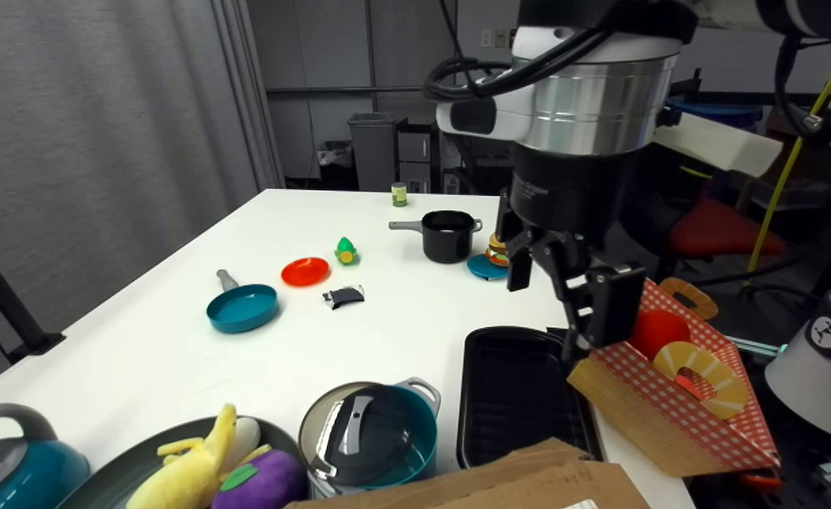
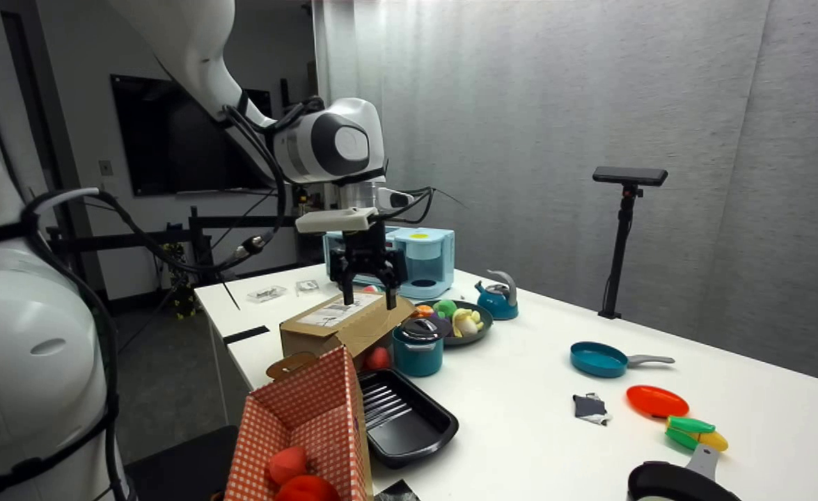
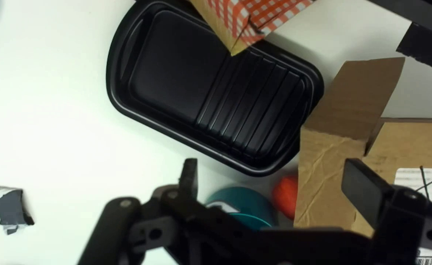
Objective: Remove the lid from the blue pot and place it on the black tray
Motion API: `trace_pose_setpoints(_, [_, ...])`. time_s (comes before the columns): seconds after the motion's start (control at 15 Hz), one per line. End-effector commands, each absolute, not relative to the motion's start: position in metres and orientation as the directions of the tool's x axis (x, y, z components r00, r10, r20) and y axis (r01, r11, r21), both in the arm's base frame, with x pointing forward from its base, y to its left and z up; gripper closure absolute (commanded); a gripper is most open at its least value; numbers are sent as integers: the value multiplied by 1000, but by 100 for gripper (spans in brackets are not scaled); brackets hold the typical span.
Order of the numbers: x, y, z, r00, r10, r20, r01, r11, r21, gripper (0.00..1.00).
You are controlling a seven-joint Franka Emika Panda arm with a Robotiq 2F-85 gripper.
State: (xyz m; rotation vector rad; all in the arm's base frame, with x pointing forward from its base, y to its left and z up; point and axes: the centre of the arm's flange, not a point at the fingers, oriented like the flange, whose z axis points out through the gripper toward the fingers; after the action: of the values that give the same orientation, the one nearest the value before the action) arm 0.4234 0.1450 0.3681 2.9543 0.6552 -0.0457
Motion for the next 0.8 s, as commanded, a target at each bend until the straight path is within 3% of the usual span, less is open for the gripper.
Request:
trace_pose_setpoints(0.0, [464, 157, 367, 884, 465, -52, 468, -874, 131, 0])
trace_pose_setpoints(0.73, [515, 171, 343, 776, 620, -118, 631, -762, 147, 0])
